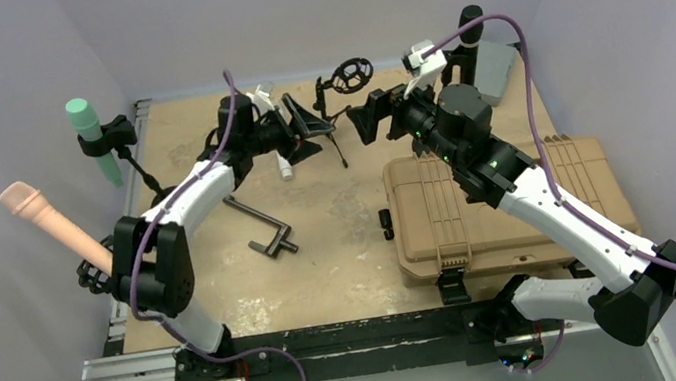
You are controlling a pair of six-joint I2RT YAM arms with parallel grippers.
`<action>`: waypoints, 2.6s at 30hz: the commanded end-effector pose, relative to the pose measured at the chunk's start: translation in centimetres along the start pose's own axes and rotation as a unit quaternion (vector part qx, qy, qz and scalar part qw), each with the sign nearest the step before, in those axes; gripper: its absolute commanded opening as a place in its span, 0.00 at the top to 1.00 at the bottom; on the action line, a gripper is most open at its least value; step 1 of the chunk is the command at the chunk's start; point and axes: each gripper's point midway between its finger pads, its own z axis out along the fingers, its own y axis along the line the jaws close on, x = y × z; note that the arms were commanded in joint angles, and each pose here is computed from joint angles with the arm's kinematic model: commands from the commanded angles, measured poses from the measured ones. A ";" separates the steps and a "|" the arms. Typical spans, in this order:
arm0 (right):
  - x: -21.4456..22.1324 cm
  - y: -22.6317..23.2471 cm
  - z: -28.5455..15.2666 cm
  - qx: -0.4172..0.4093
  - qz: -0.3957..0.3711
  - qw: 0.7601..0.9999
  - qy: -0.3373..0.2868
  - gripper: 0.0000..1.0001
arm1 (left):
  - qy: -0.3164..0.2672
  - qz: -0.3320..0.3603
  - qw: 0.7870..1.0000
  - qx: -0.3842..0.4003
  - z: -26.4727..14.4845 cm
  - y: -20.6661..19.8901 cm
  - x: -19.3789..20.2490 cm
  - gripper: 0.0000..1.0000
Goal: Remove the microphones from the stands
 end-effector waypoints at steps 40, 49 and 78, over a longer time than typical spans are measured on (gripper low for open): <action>-9.3 -22.4 -1.1 0.371 -0.109 0.922 0.029 0.06 | -0.027 0.390 0.920 0.014 -15.2 -11.5 7.5 0.19; -7.9 -24.5 -0.7 0.406 -0.142 0.901 0.049 0.22 | -0.015 0.385 0.923 0.002 -14.1 -10.3 7.2 0.20; -6.5 -13.6 3.1 0.107 -0.111 0.988 0.023 1.00 | -0.004 0.378 0.926 -0.014 -12.1 -8.2 6.4 0.21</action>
